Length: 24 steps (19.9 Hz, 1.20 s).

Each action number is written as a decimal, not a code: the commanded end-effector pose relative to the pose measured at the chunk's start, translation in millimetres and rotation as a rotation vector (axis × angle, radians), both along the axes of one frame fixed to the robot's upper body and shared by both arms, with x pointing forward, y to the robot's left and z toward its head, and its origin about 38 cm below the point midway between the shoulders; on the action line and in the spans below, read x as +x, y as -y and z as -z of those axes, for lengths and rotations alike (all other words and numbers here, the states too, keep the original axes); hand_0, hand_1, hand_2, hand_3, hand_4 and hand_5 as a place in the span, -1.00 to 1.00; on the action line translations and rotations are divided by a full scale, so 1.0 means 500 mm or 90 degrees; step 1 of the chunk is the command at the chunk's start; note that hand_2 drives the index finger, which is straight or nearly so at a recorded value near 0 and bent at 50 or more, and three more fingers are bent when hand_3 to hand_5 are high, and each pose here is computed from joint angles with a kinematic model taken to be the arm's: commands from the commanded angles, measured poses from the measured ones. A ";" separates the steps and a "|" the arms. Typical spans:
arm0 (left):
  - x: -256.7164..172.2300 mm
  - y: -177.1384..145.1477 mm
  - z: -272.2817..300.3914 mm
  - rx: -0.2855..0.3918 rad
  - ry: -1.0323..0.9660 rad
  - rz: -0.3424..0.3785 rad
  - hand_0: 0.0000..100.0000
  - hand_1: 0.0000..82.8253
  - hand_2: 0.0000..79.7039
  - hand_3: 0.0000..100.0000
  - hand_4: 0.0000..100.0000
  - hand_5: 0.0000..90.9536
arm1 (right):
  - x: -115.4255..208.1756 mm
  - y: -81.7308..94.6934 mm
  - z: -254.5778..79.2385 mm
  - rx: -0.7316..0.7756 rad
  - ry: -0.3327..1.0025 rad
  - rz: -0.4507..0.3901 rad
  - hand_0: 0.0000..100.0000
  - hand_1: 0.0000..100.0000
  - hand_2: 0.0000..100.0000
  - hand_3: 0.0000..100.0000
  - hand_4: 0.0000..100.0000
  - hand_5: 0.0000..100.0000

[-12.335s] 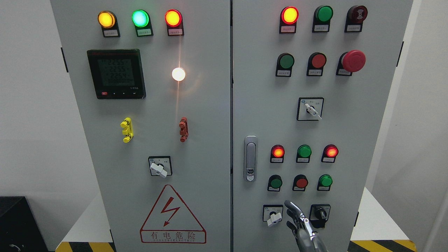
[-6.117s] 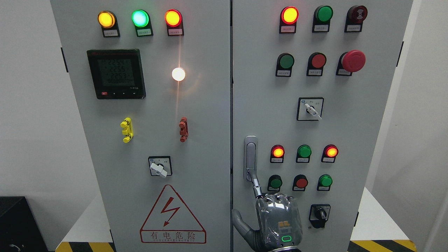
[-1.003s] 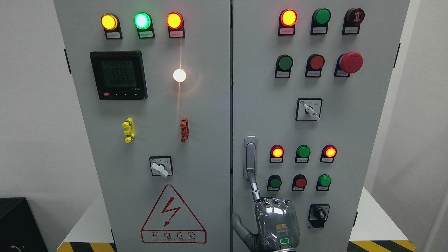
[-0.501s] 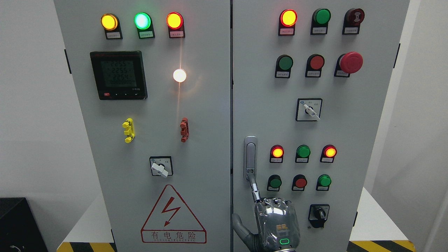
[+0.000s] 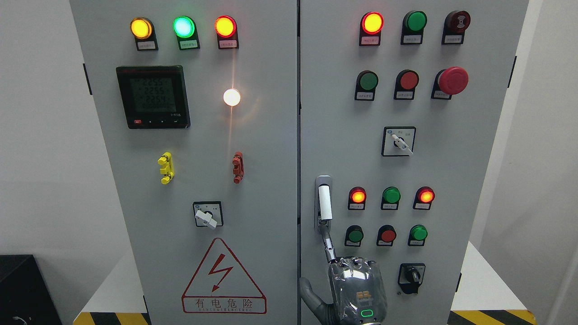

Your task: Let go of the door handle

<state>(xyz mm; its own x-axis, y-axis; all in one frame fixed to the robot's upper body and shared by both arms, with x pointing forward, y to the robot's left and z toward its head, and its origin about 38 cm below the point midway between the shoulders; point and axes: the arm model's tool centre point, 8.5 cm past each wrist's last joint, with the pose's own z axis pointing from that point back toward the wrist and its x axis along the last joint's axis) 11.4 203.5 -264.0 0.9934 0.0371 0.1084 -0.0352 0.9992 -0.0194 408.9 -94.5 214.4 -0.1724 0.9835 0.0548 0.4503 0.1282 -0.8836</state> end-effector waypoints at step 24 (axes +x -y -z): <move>0.015 -0.003 -0.001 0.003 -0.001 0.002 -0.76 0.34 -1.00 -1.00 -1.00 -1.00 | -0.014 0.001 -0.019 0.009 0.013 -0.004 -0.33 -0.52 -1.00 1.00 1.00 1.00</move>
